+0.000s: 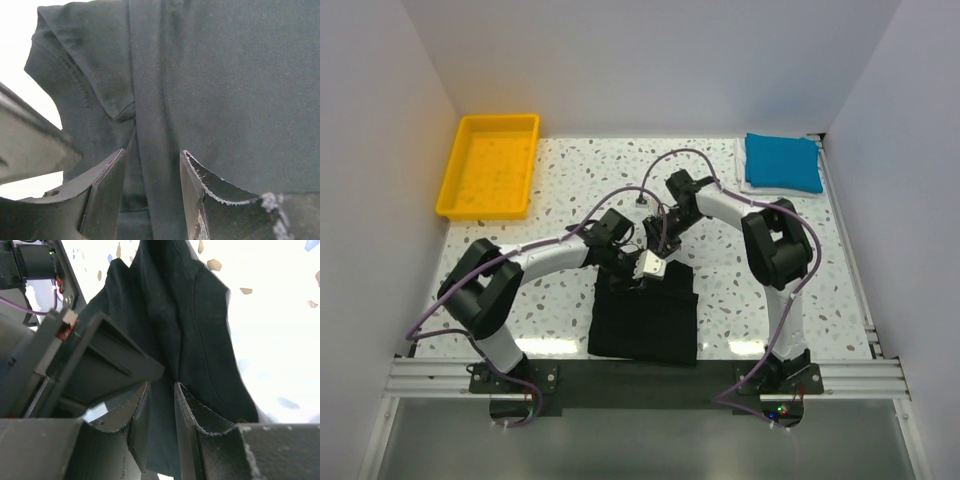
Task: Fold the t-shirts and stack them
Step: Fold the tshirt
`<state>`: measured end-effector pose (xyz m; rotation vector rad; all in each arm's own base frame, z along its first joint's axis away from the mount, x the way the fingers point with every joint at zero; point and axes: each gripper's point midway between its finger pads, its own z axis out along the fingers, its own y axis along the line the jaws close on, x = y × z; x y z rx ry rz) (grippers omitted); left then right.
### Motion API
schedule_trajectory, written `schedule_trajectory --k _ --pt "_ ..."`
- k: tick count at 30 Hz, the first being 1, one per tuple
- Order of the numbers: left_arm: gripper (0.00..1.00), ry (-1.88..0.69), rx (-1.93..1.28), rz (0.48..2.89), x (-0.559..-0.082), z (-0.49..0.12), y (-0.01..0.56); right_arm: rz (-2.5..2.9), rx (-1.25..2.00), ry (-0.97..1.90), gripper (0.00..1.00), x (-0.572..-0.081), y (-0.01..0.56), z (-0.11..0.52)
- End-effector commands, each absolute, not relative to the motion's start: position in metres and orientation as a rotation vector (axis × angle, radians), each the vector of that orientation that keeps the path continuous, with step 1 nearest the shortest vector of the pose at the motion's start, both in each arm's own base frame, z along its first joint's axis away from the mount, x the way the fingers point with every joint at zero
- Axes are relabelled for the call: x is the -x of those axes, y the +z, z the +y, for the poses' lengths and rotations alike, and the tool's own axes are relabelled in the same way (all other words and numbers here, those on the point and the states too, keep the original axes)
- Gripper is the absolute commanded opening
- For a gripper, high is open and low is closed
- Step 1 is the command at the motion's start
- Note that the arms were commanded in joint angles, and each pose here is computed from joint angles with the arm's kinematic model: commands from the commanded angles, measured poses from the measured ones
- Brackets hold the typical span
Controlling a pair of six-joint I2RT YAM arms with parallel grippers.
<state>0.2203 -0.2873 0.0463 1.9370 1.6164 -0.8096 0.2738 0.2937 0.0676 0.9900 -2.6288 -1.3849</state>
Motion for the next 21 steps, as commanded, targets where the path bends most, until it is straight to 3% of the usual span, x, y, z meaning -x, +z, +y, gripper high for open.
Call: schedule_trajectory --k 1,4,7,8,12,21 --pt "0.52 -0.815 -1.932 1.598 -0.221 -0.298 0.044 -2.616 -1.007 -1.43 0.29 -0.282 0.066 0.308" --pt "0.51 -0.804 -1.955 1.616 -0.219 -0.298 0.034 -2.624 -0.999 -1.387 0.29 -0.284 0.05 0.306" --pt "0.4 -0.801 -1.957 1.616 -0.219 -0.298 0.034 -2.631 -1.006 -1.344 0.29 -0.286 0.033 0.303" --pt "0.29 -0.805 -1.954 1.612 -0.219 -0.299 0.037 -2.635 -1.019 -1.326 0.28 -0.287 0.028 0.302" --pt "0.03 -0.79 -1.943 1.574 -0.219 -0.3 0.053 -2.603 -1.035 -1.279 0.27 -0.281 0.008 0.297" --pt "0.0 -0.565 -1.895 1.462 -0.242 -0.297 0.084 -2.542 -1.036 -1.282 0.21 -0.267 -0.01 0.291"
